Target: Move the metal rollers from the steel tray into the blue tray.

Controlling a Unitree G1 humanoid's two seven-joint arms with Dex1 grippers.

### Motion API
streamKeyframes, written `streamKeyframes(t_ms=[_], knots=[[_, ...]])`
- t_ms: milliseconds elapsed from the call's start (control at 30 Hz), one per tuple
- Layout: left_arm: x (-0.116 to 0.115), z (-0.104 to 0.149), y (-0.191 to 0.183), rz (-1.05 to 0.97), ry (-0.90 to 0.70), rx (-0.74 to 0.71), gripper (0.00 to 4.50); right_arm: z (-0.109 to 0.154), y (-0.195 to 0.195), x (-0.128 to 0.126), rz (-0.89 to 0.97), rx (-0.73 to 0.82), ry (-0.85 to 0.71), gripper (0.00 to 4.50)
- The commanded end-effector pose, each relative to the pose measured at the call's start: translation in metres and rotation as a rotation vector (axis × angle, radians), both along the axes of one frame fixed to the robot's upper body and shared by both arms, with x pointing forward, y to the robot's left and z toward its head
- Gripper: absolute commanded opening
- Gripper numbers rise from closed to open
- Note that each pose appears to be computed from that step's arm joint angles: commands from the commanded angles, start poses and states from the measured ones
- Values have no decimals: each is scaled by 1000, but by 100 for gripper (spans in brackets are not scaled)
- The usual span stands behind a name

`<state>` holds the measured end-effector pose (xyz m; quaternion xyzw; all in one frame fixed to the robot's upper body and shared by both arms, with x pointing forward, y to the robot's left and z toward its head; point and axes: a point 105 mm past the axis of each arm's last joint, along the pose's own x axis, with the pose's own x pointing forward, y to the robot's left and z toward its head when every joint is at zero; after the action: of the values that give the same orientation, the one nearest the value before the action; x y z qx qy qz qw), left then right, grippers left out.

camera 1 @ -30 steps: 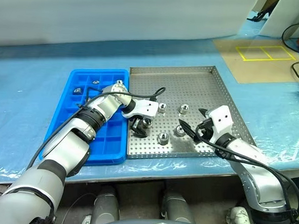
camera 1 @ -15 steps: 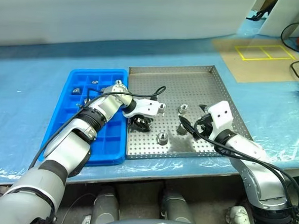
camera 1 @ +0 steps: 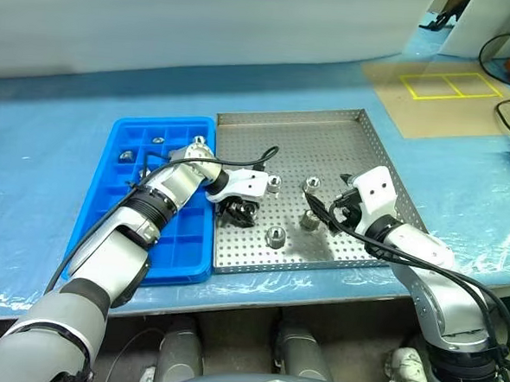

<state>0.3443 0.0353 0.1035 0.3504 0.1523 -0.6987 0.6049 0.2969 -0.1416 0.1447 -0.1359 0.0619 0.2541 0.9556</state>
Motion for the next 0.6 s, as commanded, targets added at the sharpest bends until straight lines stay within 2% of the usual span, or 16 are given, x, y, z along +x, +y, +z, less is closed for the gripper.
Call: streamKeyframes(t_ms=[33, 233, 333, 467, 600], knots=[[-7, 62, -1, 6, 2, -261, 173, 15, 19, -8, 112, 22, -37, 450], [-4, 86, 36, 161, -60, -374, 173, 19, 38, 5, 196, 28, -50, 450], [-5, 94, 65, 270, -86, -423, 173, 30, 54, 16, 289, 27, -80, 450], [0, 92, 120, 523, -152, -420, 173, 51, 86, 27, 472, 74, -108, 450], [-1, 92, 156, 731, -208, -447, 173, 50, 109, 30, 596, 50, -106, 450]])
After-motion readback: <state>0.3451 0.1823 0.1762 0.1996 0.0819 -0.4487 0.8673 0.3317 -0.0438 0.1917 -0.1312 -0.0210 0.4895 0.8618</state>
